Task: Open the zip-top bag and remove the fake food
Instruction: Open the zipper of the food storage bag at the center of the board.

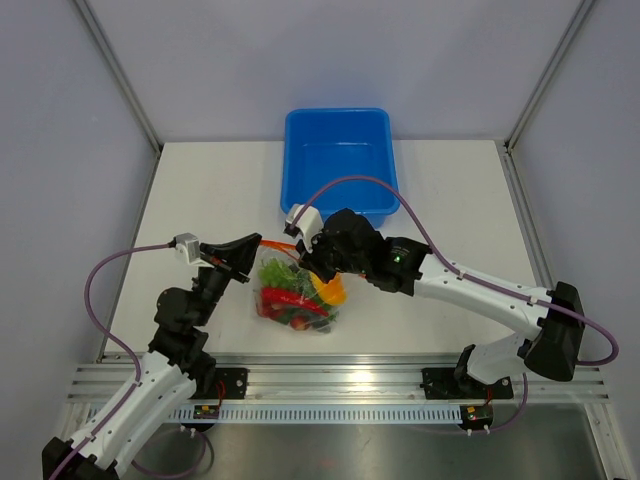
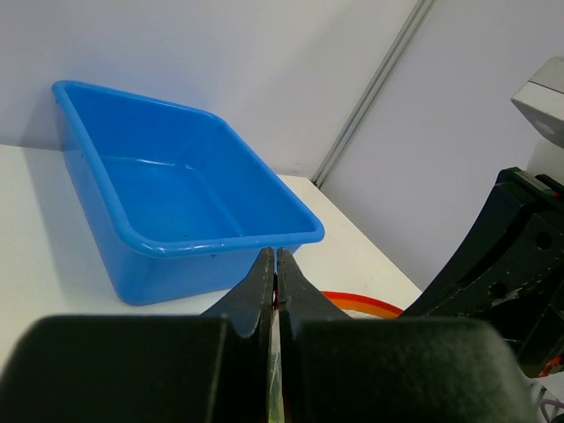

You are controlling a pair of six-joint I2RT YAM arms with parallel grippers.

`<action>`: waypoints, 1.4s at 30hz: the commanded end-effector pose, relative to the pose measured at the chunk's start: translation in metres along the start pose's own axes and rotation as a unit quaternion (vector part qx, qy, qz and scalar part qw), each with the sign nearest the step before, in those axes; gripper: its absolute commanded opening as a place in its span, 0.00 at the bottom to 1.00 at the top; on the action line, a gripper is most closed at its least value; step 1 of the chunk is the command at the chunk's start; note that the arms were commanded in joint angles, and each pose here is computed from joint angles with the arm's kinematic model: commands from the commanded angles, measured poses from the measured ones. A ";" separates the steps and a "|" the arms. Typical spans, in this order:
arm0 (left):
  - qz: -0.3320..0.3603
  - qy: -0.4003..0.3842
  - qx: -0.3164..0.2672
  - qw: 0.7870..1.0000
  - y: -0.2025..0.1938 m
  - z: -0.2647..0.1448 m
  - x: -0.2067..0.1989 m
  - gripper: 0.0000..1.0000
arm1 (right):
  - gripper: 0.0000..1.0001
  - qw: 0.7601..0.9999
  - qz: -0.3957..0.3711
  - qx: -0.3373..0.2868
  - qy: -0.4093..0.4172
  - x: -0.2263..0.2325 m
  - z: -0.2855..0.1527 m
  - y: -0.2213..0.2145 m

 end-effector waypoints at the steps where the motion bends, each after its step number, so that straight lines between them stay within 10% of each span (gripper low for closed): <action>1: 0.007 -0.025 -0.043 0.999 0.022 0.005 -0.012 0.00 | 0.00 0.999 0.005 -0.034 0.012 0.002 -0.004 0.021; 13: -0.005 0.083 -0.035 0.996 0.028 0.005 0.000 0.09 | 0.00 0.988 0.102 -0.045 0.111 0.023 -0.008 0.046; 23: -0.036 0.262 -0.075 0.961 0.044 -0.022 0.017 0.65 | 0.00 0.976 0.168 -0.062 0.125 0.028 0.003 0.068; 25: -0.051 0.296 -0.087 0.950 0.046 -0.028 0.020 0.99 | 0.00 0.973 0.188 -0.068 0.118 0.028 0.005 0.074; 42: -0.203 0.312 -0.034 0.928 0.062 -0.010 -0.006 0.99 | 0.00 0.945 0.292 -0.146 -0.010 0.007 0.018 0.056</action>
Point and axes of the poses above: each gripper's point midway between its finger pads, its own z axis out along the fingers, its own x axis along the line the jaws close on, y = z × x, the point moved 10 cm from there along -z, back along the fingers, and after that the axes turned 1 degree about -z, right-handed, at the moved point
